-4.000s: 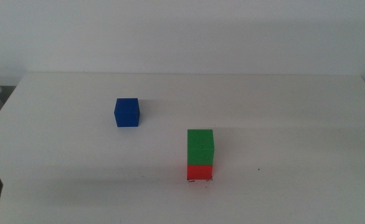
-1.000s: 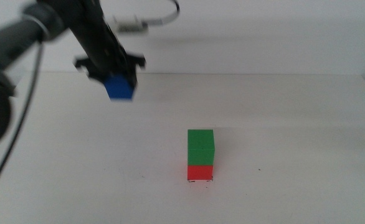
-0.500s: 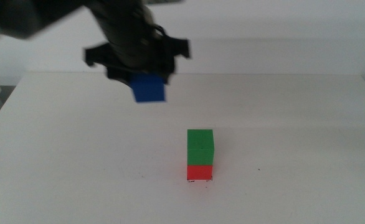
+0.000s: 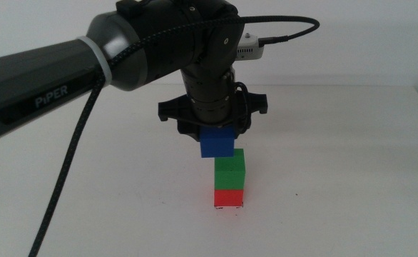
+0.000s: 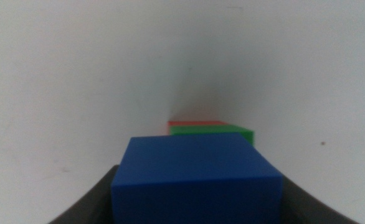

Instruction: Stack red cubes first, then green, then blue cubes in a specific spot.

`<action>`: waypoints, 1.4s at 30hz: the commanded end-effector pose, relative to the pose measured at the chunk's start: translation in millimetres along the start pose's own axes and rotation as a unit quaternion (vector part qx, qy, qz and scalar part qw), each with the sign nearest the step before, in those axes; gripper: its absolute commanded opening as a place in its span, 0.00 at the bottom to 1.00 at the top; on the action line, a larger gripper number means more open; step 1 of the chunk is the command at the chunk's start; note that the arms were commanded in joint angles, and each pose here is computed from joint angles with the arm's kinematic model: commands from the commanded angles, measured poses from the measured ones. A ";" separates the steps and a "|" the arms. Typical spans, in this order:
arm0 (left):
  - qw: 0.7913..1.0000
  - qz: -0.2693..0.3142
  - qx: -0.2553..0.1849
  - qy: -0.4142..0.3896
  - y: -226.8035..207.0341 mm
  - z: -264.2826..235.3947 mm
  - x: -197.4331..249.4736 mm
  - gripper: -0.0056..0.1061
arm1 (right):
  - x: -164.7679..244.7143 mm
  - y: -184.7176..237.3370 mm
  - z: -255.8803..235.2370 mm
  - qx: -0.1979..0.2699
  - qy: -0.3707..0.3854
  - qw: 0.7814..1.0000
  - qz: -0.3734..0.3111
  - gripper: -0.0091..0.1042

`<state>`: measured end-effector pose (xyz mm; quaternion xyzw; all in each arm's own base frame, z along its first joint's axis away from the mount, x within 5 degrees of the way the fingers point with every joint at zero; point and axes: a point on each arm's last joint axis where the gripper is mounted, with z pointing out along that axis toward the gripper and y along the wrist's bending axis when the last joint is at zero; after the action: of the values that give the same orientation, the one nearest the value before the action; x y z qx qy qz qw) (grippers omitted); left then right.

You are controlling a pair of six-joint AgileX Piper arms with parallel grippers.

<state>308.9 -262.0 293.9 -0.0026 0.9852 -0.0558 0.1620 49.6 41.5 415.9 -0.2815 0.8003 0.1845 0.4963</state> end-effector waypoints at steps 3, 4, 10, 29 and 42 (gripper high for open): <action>1.000 -0.015 0.026 -0.005 -7.8 0.7 -1.0 0.05 | -0.5 -0.6 -1.0 0.004 -0.008 1.000 -0.003 0.89; 0.999 -0.018 0.027 -0.006 -8.3 0.5 -1.7 0.05 | -0.5 -0.6 -1.0 0.004 -0.008 1.000 -0.003 0.89; 0.999 -0.022 0.027 -0.004 -12.2 6.2 -3.3 0.10 | -0.5 -0.6 -1.0 0.004 -0.008 1.000 -0.003 0.89; 1.000 -0.009 0.014 0.013 -20.2 26.6 2.9 0.10 | -0.5 -0.6 -1.0 0.004 -0.008 1.000 -0.003 0.89; 1.000 0.005 0.008 0.018 -19.1 26.6 3.7 0.12 | -0.5 -0.6 -1.0 0.004 -0.008 1.000 -0.003 0.89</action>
<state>314.9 -284.0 265.7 0.0023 0.9882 -0.0596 0.1409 49.6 41.5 415.9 -0.2823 0.8000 0.1840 0.4965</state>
